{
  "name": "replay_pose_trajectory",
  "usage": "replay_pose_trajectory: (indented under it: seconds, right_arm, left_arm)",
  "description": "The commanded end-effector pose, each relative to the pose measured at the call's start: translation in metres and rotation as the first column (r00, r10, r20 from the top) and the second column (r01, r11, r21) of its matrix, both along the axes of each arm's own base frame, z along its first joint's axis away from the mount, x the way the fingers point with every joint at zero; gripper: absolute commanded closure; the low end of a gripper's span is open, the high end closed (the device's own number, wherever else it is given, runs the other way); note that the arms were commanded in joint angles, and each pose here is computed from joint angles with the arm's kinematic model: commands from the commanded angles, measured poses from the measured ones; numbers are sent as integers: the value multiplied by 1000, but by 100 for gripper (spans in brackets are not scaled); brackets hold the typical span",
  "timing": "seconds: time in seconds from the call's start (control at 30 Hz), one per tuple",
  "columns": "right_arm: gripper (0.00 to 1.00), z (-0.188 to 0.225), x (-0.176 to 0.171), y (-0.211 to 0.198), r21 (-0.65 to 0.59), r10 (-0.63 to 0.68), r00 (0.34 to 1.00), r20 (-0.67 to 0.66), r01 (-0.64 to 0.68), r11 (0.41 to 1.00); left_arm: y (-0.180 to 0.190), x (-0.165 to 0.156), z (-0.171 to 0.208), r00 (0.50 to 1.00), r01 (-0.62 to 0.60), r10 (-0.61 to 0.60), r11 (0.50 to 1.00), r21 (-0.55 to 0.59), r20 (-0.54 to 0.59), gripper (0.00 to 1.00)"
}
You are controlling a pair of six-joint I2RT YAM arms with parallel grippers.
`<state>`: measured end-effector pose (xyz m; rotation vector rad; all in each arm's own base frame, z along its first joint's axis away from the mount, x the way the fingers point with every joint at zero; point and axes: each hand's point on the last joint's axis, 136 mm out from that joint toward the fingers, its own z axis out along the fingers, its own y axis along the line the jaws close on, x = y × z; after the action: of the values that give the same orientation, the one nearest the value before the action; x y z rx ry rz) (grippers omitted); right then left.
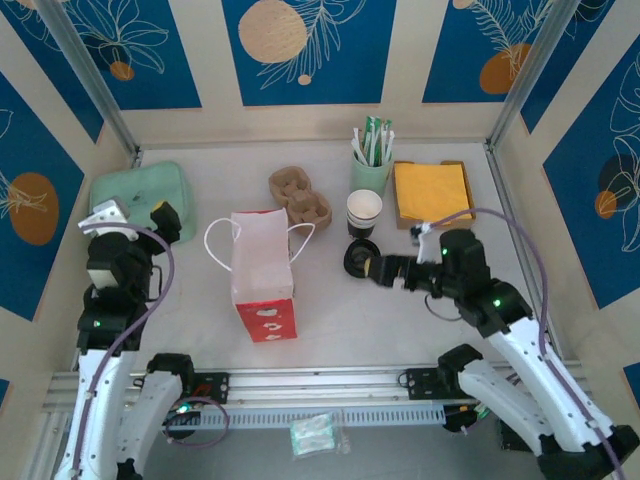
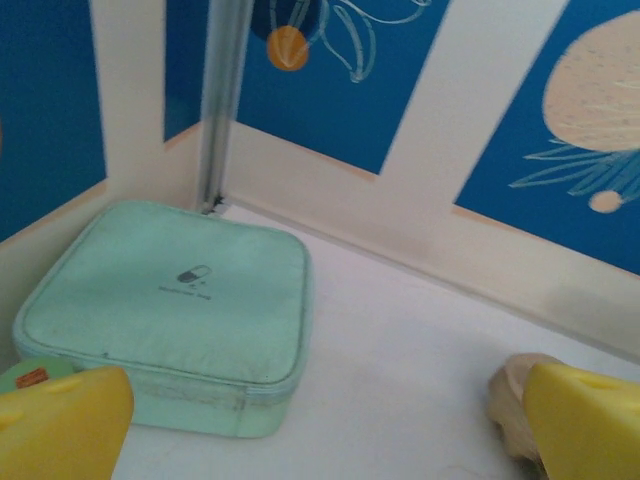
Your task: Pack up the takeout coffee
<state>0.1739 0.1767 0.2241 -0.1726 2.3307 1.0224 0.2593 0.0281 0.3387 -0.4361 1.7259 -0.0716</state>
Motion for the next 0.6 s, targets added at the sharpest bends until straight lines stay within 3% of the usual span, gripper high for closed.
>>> replay_pose_trajectory:
  seconds: [0.0,0.23,0.57]
  right_arm:
    - [2,-54,-45,2,-125,66,982,-179,-89,988]
    - [2,-111,-86,44,-263,222,958,-182,-265,928]
    - [1,-132,-94,125,-314,336,942,7,-317,895]
  left_arm:
    - [-24,-2,-1,988,127,-132,990,-62,-86,1]
    - [-44,9,20,969,227,-236,967,-118,-74,1]
    - [-47,14,20,968,232,-243,961,-151,-61,1]
